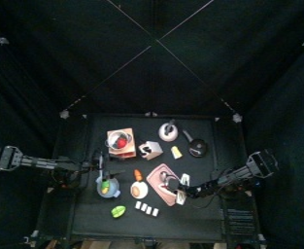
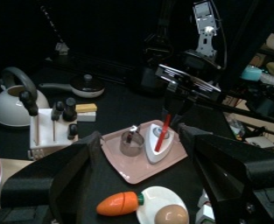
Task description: Place iron on plate
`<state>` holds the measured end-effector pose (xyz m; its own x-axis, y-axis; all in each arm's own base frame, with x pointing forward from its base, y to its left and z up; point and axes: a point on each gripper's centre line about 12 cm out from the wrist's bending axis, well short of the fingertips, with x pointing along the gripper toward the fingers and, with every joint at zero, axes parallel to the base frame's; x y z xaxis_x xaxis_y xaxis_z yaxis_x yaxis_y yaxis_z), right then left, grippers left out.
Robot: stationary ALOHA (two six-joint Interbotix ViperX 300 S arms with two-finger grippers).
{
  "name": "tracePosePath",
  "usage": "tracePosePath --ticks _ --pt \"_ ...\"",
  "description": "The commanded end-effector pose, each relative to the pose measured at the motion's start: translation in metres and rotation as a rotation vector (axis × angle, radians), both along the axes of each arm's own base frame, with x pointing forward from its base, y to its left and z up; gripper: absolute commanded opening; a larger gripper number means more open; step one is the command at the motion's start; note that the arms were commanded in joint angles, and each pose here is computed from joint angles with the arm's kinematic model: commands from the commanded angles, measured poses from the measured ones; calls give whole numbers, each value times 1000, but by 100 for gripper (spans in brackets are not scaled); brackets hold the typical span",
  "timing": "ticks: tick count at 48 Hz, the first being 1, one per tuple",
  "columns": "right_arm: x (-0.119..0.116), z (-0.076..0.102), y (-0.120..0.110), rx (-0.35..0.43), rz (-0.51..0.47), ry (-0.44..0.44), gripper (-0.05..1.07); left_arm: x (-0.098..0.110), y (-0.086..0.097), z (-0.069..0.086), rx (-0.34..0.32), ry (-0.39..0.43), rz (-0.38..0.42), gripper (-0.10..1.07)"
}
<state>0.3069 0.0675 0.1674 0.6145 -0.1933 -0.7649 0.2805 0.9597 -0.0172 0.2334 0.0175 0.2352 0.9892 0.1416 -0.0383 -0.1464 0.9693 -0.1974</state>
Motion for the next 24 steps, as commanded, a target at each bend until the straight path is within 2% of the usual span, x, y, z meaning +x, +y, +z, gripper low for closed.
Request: tracePosePath --ticks 1,13,24 --pt "4 11 2 9 2 -33 68 2 0 5 4 -13 -1 102" --pt "3 13 1 12 -5 -34 68 2 0 5 4 -15 -1 102" --pt "-7 26 8 12 -17 -44 68 1 0 3 4 -10 -1 102"
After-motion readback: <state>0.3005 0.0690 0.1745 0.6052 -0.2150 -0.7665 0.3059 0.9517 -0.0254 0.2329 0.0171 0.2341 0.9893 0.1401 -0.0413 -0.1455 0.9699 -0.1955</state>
